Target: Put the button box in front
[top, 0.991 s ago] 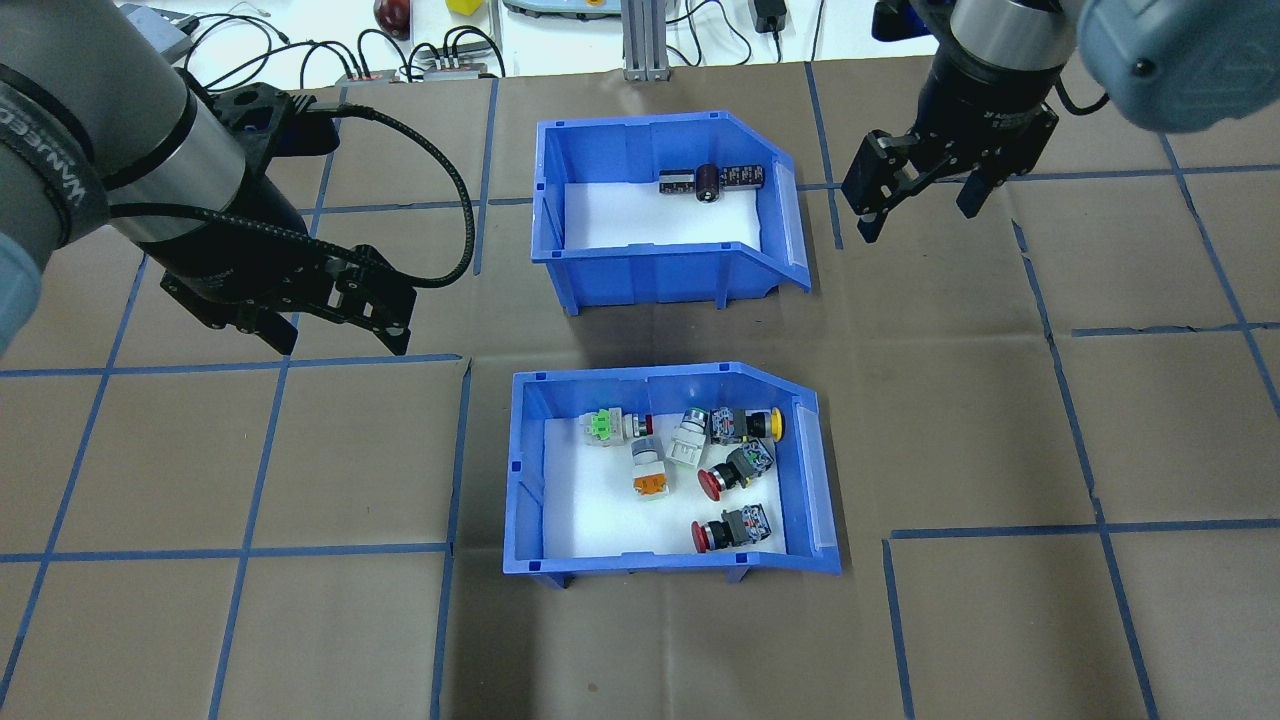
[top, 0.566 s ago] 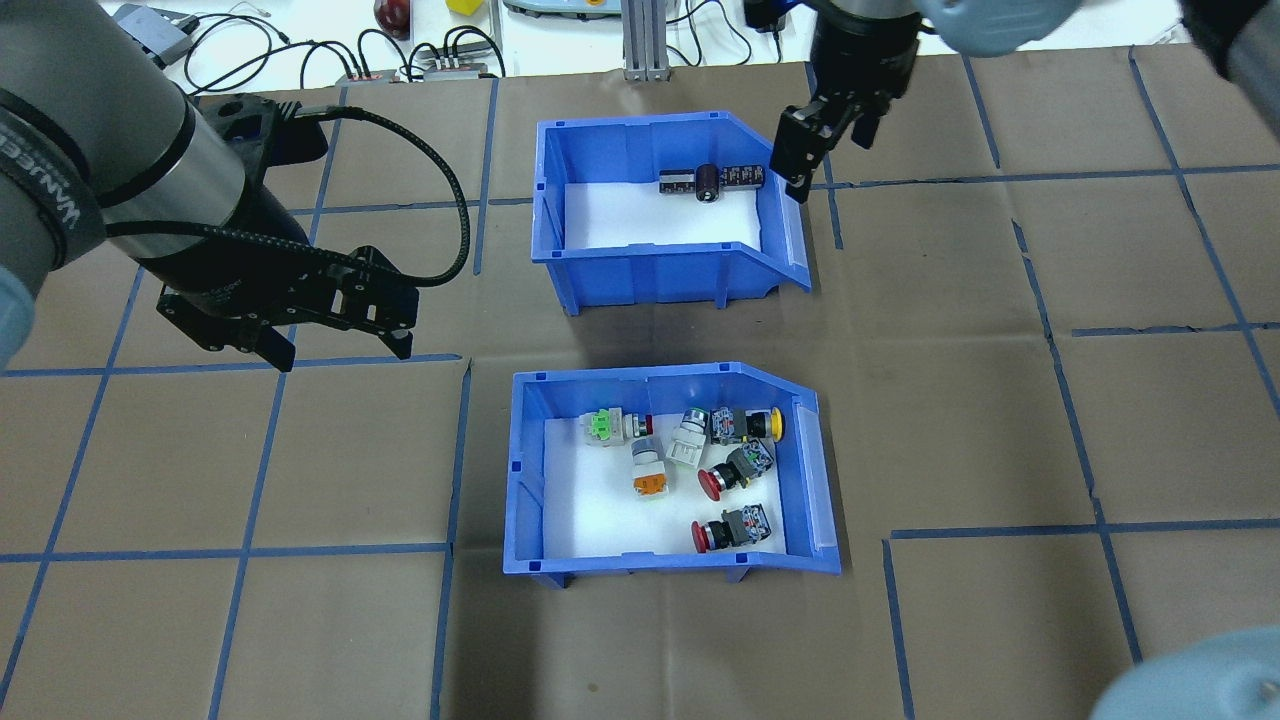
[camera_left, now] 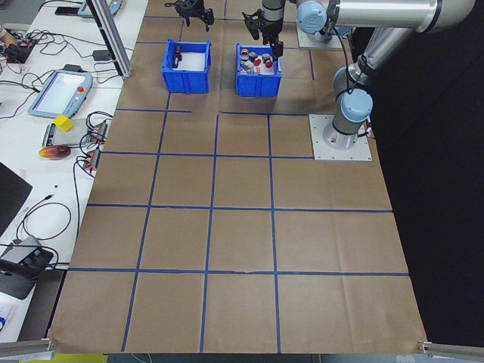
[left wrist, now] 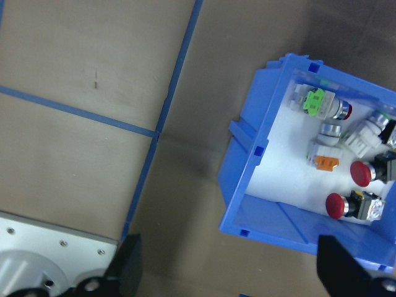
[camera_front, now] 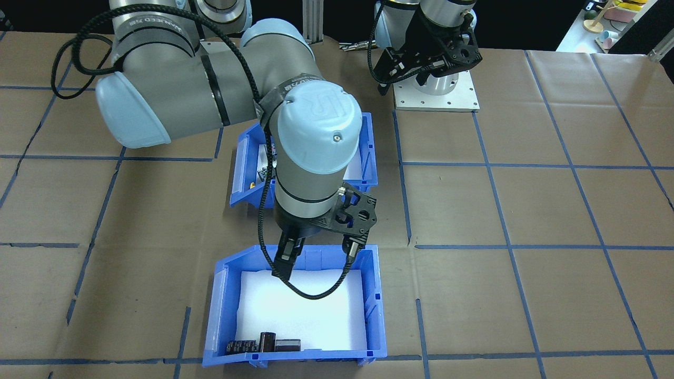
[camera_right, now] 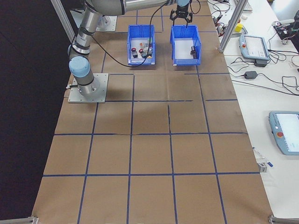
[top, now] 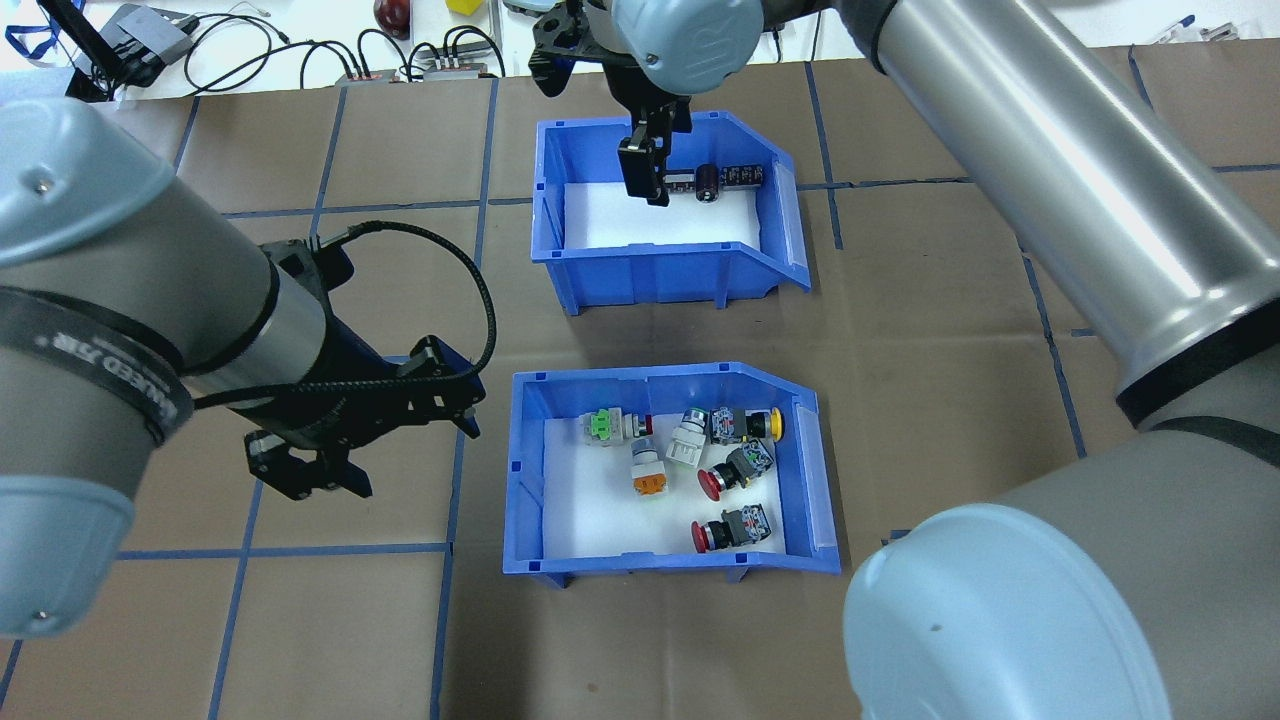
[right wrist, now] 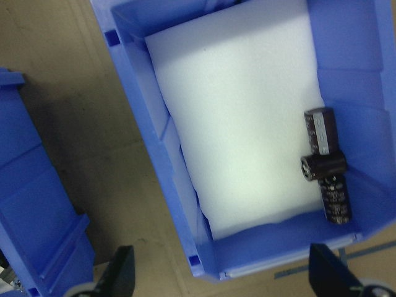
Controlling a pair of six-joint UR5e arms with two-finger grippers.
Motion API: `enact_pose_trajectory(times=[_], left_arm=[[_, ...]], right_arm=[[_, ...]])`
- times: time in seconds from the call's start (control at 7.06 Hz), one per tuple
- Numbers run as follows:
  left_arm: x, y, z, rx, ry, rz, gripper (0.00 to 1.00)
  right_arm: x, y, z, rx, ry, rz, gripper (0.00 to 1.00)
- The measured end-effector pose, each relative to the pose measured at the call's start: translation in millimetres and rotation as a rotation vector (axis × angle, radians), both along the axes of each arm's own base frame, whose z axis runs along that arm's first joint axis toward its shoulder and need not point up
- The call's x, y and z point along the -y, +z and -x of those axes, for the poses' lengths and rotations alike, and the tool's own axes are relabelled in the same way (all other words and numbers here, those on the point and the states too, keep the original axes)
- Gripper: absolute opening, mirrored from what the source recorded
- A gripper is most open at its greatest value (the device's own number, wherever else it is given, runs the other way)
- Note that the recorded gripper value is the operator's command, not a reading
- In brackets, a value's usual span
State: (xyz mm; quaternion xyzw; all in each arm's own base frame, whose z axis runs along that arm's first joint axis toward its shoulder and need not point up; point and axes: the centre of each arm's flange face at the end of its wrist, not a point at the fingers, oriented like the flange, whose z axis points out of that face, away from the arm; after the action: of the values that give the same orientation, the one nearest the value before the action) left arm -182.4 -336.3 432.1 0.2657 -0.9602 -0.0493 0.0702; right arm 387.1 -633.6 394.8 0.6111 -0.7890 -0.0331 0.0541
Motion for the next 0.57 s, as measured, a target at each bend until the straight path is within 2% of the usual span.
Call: enact_pose_trajectory(times=[0.14, 0.28, 0.42, 0.57], left_arm=[[-13, -17, 19, 0.007, 0.192, -0.028, 0.99], [-29, -41, 33, 0.023, 0.388, -0.078, 0.99], [-42, -62, 42, 0.04, 0.509, -0.117, 0.99], [-49, -72, 49, 0.042, 0.612, -0.137, 0.99]], right_arm=[[-7, -9, -18, 0.016, 0.065, -0.023, 0.97], [-13, -17, -28, 0.025, 0.132, -0.048, 0.96], [-17, -27, -32, 0.026, 0.187, -0.071, 0.96], [-18, -37, -31, 0.025, 0.21, -0.08, 0.96]])
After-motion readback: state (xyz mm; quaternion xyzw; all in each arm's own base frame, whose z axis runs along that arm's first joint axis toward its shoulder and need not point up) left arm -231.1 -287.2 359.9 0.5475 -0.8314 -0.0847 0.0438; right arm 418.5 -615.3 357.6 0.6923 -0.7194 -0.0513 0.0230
